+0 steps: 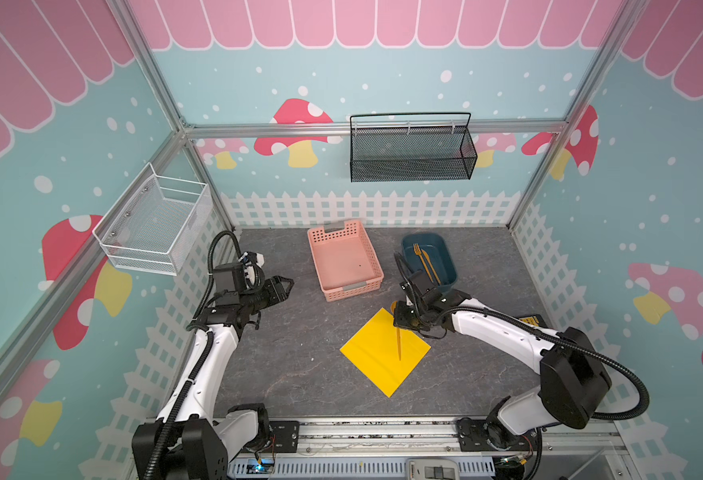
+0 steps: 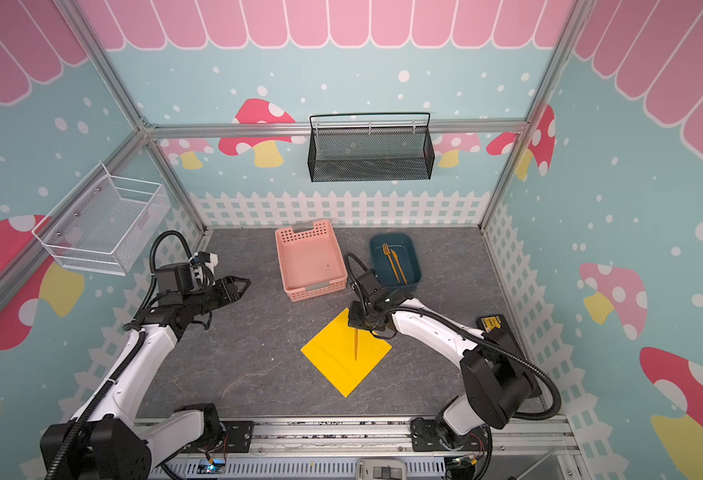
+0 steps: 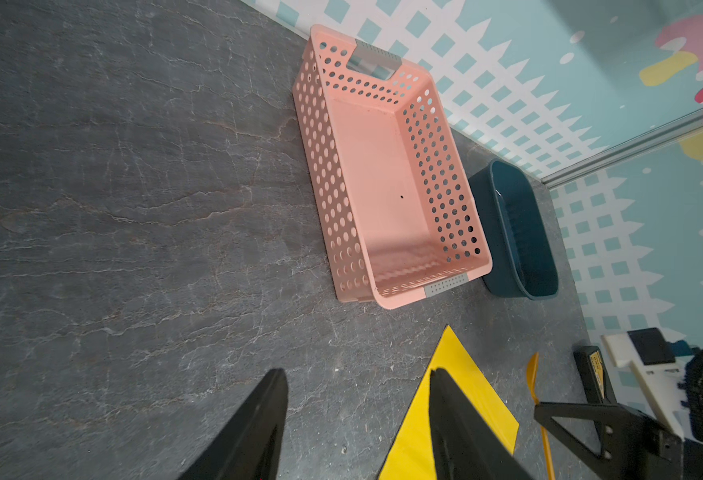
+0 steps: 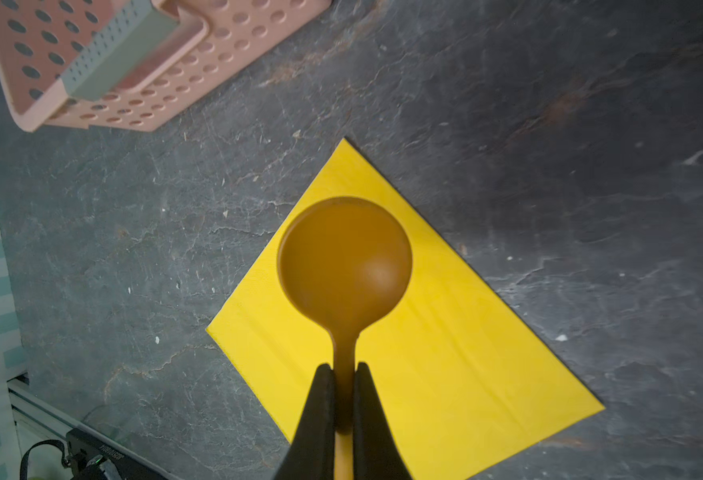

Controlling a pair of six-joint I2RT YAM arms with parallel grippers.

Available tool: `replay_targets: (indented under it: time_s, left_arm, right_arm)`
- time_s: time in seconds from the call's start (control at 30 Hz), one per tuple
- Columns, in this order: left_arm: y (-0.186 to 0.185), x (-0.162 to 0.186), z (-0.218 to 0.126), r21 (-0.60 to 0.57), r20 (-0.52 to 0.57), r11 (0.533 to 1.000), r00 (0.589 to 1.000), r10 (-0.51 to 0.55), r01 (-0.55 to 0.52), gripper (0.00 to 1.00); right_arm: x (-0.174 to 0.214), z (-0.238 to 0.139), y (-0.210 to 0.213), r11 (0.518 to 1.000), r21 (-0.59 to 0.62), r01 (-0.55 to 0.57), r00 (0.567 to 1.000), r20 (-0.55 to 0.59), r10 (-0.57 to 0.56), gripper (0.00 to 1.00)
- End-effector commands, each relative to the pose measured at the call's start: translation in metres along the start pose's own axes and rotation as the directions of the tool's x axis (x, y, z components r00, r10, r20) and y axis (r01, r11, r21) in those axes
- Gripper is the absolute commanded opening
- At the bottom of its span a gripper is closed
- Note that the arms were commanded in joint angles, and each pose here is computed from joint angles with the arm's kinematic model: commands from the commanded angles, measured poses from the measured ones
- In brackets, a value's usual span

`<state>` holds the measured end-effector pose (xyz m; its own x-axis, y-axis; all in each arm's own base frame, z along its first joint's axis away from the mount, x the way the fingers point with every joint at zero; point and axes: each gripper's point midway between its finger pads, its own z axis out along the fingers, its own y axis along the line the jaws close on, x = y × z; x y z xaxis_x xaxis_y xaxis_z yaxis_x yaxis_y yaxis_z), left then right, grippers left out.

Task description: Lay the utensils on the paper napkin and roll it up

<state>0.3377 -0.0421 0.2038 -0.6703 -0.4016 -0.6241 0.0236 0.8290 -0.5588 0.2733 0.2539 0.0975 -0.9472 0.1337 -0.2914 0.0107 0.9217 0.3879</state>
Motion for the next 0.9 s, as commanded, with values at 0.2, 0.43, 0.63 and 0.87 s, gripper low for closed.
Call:
replay_targets:
  time_s: [0.2,0.43,0.63,0.87]
  left_arm:
    - [-0.006,0.000,-0.002,0.041,0.013,0.999,1.000,-0.004,0.004,0.57]
    - [-0.007,0.002,-0.002,0.052,0.007,0.999,1.000,-0.010,0.010,0.58]
    - [-0.008,0.002,-0.002,0.057,0.005,0.998,1.000,-0.012,0.011,0.58]
    - [-0.010,0.002,0.000,0.075,-0.002,0.997,1.000,-0.018,0.018,0.58]
  right_arm:
    - [0.026,0.039,0.016,0.995,0.075,-0.070,0.997,-0.018,0.071,0.01]
    - [0.025,0.055,0.019,0.993,0.107,-0.041,0.998,-0.034,0.045,0.01]
    - [0.018,0.060,0.021,0.992,0.123,-0.008,1.000,-0.016,0.010,0.01]
    - [0.020,0.068,0.021,0.992,0.124,-0.008,1.000,-0.024,0.011,0.00]
